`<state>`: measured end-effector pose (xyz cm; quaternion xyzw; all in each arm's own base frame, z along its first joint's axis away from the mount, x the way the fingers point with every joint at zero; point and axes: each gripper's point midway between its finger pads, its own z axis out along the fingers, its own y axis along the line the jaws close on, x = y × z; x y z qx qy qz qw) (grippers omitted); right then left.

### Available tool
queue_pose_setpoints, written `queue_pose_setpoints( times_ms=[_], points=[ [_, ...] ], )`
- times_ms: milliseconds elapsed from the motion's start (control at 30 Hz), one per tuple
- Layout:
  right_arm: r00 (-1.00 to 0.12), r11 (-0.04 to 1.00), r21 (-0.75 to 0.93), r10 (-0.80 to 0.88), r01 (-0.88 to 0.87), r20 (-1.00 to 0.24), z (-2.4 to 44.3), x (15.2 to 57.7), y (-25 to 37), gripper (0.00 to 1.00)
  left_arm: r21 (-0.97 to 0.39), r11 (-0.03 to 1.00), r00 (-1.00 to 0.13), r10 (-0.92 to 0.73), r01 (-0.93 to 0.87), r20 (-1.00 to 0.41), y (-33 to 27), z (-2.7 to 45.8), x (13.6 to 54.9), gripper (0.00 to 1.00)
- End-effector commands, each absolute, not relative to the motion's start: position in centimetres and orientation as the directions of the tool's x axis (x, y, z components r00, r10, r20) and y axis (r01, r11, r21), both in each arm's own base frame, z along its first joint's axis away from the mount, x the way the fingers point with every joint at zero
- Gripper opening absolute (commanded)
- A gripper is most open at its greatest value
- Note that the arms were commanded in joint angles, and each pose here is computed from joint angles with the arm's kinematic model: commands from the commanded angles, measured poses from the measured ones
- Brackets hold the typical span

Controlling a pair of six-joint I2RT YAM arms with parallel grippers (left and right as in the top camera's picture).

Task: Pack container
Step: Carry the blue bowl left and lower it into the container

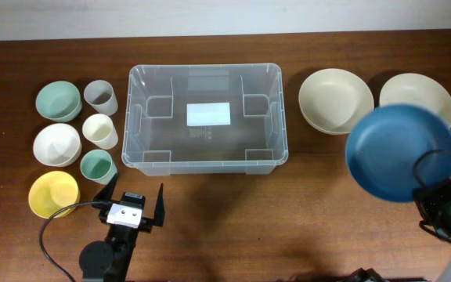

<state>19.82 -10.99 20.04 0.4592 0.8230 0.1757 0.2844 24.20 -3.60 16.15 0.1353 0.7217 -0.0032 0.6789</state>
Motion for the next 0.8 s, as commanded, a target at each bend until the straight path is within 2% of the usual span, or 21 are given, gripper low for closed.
queue_pose_setpoints(
  times_ms=[0, 133, 267, 500, 633, 767],
  points=[
    [-0.39, 0.513, 0.734, 0.849, 0.446, -0.356, 25.7, 21.5, -7.6, 0.04, 0.192, 0.962, -0.04, 0.203, 0.193, -0.978, -3.5, 15.9, 24.2, 1.0],
    [-0.359, 0.519, 0.771, 0.845, 0.368, -0.397, 28.3, 22.0, -5.9, 0.04, 0.192, 0.962, -0.04, 0.203, 0.193, -0.978, -3.5, 15.9, 24.2, 1.0],
    [-0.43, 0.561, 0.8, 0.789, 0.211, -0.439, 30.9, 24.1, -2.3, 0.04, 0.192, 0.962, -0.04, 0.203, 0.193, -0.978, -3.5, 15.9, 24.2, 1.0],
    [-0.525, 0.62, 0.783, 0.682, 0.045, -0.51, 32.6, 29.9, 5.0, 0.04, 0.192, 0.962, -0.04, 0.203, 0.193, -0.978, -3.5, 15.9, 24.2, 1.0],
    [-0.597, 0.658, 0.753, 0.596, -0.021, -0.537, 30.7, 34.8, 12.4, 0.04, 0.192, 0.962, -0.04, 0.203, 0.193, -0.978, -3.5, 15.9, 24.2, 1.0],
    [-0.667, 0.703, 0.711, 0.541, 0.024, -0.512, 26.9, 38.5, 16.9, 0.04, 0.192, 0.962, -0.04, 0.203, 0.193, -0.978, -3.5, 15.9, 24.2, 1.0]
  ],
)
